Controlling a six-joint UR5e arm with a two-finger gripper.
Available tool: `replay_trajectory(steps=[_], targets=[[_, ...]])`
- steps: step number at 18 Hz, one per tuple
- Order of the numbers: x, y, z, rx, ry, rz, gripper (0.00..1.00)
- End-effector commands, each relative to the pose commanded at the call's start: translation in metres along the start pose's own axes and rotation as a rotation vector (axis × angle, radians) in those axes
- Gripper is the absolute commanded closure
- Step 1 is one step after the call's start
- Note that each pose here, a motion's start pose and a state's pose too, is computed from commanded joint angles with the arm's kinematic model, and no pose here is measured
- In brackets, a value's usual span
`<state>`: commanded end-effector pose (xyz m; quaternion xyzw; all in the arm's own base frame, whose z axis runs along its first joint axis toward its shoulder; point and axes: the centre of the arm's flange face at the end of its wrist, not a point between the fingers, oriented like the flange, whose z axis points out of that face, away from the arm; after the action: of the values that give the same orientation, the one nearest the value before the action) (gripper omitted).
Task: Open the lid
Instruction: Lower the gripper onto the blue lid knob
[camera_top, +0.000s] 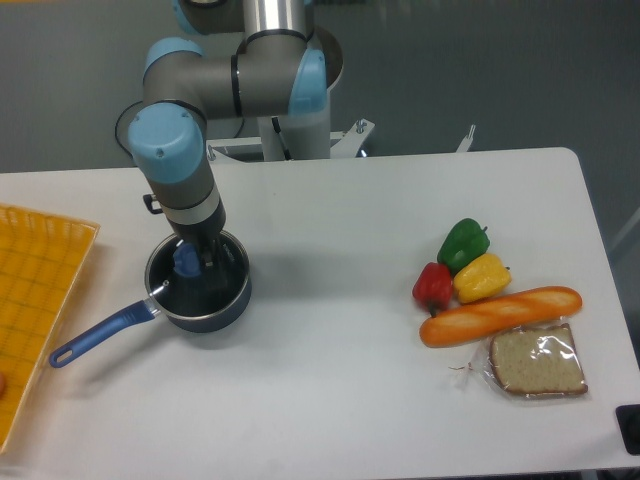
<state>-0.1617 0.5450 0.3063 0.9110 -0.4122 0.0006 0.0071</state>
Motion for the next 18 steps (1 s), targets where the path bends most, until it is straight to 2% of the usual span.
replay_trajectory(steps=[2,18], targets=[[0.003,0.000,0.007,0.005,-0.016,0.001,0.01],[0.011,-0.010,0.012,0.004,-0.010,0.012,0.01]])
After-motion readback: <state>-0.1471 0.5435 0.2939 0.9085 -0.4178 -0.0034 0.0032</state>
